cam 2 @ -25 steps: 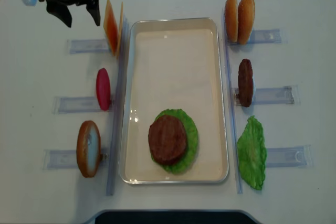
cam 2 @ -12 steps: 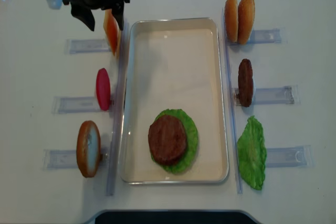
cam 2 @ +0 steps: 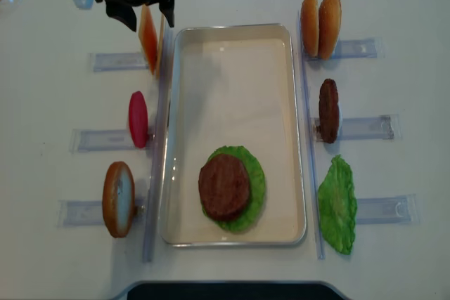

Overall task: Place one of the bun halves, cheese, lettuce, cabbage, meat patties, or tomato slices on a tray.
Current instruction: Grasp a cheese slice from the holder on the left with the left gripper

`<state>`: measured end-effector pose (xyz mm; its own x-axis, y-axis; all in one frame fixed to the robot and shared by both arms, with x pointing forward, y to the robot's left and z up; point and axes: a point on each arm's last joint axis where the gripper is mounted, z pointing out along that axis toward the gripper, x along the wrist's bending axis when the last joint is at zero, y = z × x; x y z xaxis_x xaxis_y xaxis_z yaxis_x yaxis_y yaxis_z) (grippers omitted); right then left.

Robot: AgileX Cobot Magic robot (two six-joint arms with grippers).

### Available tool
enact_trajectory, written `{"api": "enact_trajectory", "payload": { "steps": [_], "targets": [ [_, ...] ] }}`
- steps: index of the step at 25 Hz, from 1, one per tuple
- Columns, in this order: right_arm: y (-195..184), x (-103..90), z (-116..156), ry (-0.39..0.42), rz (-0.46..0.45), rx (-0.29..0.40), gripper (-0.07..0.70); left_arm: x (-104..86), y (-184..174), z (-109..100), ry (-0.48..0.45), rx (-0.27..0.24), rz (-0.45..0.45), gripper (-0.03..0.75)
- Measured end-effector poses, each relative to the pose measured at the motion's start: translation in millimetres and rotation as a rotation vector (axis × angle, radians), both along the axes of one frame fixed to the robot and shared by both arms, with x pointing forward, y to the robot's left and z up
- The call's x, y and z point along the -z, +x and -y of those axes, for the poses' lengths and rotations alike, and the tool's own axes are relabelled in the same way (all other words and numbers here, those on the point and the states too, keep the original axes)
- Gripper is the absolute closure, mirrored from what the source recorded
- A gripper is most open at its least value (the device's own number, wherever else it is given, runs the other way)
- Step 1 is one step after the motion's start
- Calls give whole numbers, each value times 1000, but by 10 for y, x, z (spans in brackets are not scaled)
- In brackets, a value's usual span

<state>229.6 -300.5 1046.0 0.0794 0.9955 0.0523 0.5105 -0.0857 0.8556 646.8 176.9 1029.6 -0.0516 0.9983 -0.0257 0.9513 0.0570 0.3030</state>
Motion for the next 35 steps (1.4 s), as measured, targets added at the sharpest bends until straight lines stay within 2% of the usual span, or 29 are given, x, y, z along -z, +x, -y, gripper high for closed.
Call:
{"api": "enact_trajectory", "payload": {
  "steps": [11, 19, 22, 25, 31, 34, 35],
  "targets": [
    [0, 0, 0, 0, 0, 0, 204, 43, 240, 97, -39, -4, 51, 94],
    [0, 0, 0, 0, 0, 0, 204, 314, 303, 116, -14, -7, -26, 131],
    [0, 0, 0, 0, 0, 0, 204, 352, 304, 116, -9, -8, -42, 154],
    [0, 0, 0, 0, 0, 0, 204, 367, 300, 107, 6, -7, -56, 231],
    [0, 0, 0, 0, 0, 0, 204, 372, 271, 59, 61, -5, -89, 533],
    [0, 0, 0, 0, 0, 0, 204, 373, 253, 25, 101, -4, -109, 657],
    [0, 0, 0, 0, 0, 0, 204, 372, 249, 14, 113, -1, -114, 671]
  ]
}}
